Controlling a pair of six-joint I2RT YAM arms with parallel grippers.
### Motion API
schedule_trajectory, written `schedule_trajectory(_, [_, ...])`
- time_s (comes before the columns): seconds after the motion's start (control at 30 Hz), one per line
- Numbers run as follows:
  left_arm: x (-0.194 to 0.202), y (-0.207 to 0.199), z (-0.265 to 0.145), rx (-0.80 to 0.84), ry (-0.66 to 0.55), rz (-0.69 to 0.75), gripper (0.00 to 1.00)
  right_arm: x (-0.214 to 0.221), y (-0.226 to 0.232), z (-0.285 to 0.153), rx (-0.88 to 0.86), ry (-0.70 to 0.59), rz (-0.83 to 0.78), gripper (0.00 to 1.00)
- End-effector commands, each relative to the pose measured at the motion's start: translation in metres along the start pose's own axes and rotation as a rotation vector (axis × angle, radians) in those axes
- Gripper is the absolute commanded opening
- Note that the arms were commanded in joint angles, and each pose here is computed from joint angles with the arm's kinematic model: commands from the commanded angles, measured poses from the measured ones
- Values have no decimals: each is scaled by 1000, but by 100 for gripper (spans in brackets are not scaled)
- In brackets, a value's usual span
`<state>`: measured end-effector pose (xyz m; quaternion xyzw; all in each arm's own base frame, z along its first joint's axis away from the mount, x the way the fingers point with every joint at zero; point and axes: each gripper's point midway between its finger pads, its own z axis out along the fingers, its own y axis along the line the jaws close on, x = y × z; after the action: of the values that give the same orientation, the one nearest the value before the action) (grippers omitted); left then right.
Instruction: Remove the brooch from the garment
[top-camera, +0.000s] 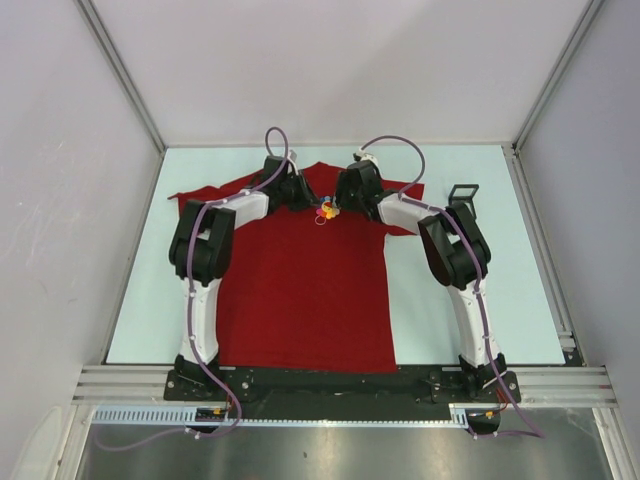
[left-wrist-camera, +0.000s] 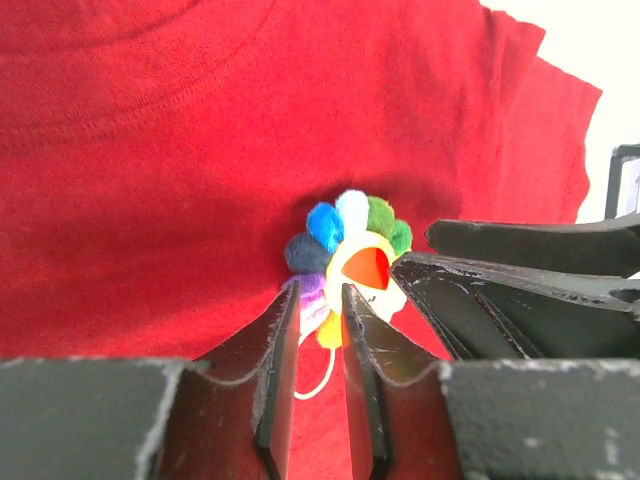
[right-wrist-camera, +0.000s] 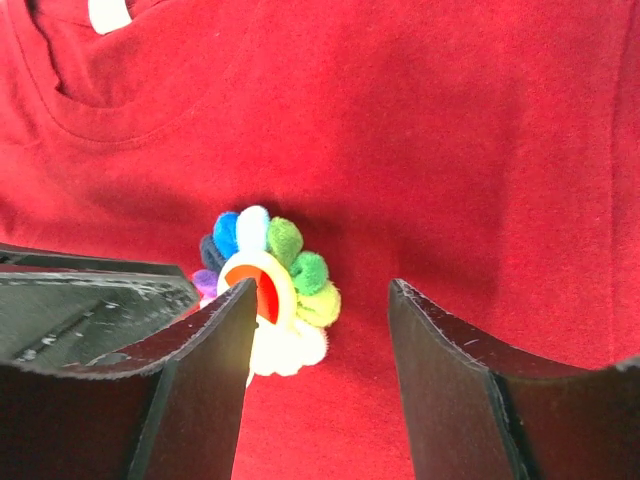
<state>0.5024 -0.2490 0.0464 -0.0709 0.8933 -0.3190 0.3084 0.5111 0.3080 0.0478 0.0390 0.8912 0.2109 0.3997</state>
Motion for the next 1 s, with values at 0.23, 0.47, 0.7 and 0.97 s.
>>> schedule_trajectory(0.23, [-39, -30, -36, -22, -129, 265, 56, -1, 13, 5, -102, 18, 85, 52])
schedule_trajectory(0.47, [-41, -39, -40, 5, -135, 346, 45, -4, 8, 3, -64, 5, 81, 55])
schedule_trajectory(0.7, [-34, -49, -31, 17, -105, 390, 30, 0, 9, 6, -104, 29, 119, 55])
schedule_trajectory(0.97, [-30, -46, -26, 6, -91, 364, 32, -1, 8, 2, -53, 22, 45, 54])
